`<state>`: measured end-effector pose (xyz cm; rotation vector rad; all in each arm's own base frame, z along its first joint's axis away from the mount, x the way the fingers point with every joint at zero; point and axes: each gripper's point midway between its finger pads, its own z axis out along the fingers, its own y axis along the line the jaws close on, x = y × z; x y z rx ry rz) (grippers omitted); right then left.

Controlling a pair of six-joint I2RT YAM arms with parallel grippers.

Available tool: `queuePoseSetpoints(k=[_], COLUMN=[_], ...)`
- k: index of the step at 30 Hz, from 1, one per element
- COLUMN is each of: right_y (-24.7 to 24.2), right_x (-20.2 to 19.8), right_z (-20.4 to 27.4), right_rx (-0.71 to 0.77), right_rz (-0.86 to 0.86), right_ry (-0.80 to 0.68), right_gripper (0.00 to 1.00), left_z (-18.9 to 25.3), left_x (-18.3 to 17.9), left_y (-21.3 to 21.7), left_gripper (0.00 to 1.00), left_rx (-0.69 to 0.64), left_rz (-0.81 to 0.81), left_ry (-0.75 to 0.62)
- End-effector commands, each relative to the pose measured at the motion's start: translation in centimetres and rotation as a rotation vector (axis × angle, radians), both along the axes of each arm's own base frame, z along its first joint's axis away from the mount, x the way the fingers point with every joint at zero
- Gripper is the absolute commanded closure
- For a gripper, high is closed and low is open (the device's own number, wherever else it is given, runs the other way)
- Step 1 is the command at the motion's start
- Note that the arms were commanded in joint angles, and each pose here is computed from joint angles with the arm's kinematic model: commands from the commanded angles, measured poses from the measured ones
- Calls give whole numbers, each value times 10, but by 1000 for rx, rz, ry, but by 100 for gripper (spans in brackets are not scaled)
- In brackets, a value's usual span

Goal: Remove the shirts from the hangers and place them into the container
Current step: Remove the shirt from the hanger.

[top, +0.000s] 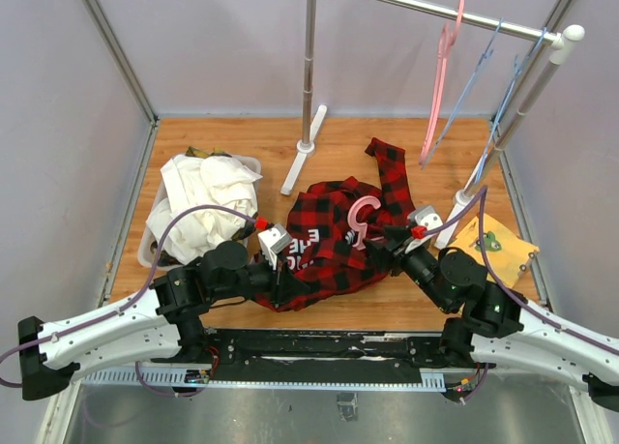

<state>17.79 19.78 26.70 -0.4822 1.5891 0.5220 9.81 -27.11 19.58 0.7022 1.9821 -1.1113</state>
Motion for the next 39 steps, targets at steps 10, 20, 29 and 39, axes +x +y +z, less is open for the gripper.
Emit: queuePoseSetpoints(k=[10, 20, 29, 39], right_y=[30, 25, 27, 48], right_x=[22, 27, 22, 9], right_z=[0, -2, -12, -12], right_rx=[112, 145, 12, -17], right_rz=[-67, -99, -16, 125], right_ry=[59, 59, -20, -38], right_gripper=[52, 99, 99, 99], left_z=[45, 53, 55, 38], left_x=[0, 3, 11, 22], left_y=[-7, -4, -2, -35], left_gripper=[99, 94, 32, 32], left_rx=[-128, -112, -67, -31], left_rz=[-20, -8, 46, 50], left_ry=[-63, -83, -62, 30])
